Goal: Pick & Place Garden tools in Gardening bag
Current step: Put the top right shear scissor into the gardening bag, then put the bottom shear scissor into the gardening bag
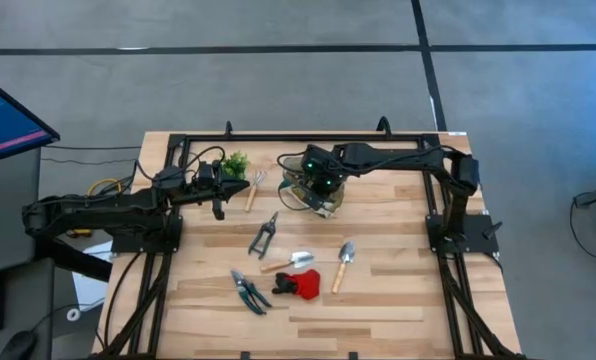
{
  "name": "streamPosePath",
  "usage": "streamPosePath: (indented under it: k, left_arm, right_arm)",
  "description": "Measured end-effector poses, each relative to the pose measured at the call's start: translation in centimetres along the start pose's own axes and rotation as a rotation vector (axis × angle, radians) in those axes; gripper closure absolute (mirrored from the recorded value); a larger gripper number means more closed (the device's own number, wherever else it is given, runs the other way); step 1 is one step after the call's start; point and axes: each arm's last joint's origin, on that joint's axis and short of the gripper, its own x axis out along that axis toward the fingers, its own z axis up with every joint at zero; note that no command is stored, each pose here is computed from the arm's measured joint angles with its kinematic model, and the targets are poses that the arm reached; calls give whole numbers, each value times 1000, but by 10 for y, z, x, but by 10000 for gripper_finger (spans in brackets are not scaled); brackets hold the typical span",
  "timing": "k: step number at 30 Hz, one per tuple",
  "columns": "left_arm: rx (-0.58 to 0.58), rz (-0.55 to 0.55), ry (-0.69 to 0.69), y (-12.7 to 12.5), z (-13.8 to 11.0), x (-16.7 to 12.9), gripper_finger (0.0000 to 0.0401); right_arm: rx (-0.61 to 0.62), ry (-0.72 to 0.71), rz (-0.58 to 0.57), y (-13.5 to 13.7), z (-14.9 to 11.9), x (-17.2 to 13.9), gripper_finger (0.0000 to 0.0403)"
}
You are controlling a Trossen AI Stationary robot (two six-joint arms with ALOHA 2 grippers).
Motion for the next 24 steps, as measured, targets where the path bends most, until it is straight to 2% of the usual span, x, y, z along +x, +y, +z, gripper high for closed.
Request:
streamPosePath:
  k: [15, 24]
  left_arm:
    - [0, 0, 0, 0, 0, 0, 399]
    - [0, 0, 0, 0, 0, 0, 399]
  right_arm:
    - [-24, -4, 2, 0, 0, 0, 311]
    - [-25, -5, 1, -1, 1, 0, 223]
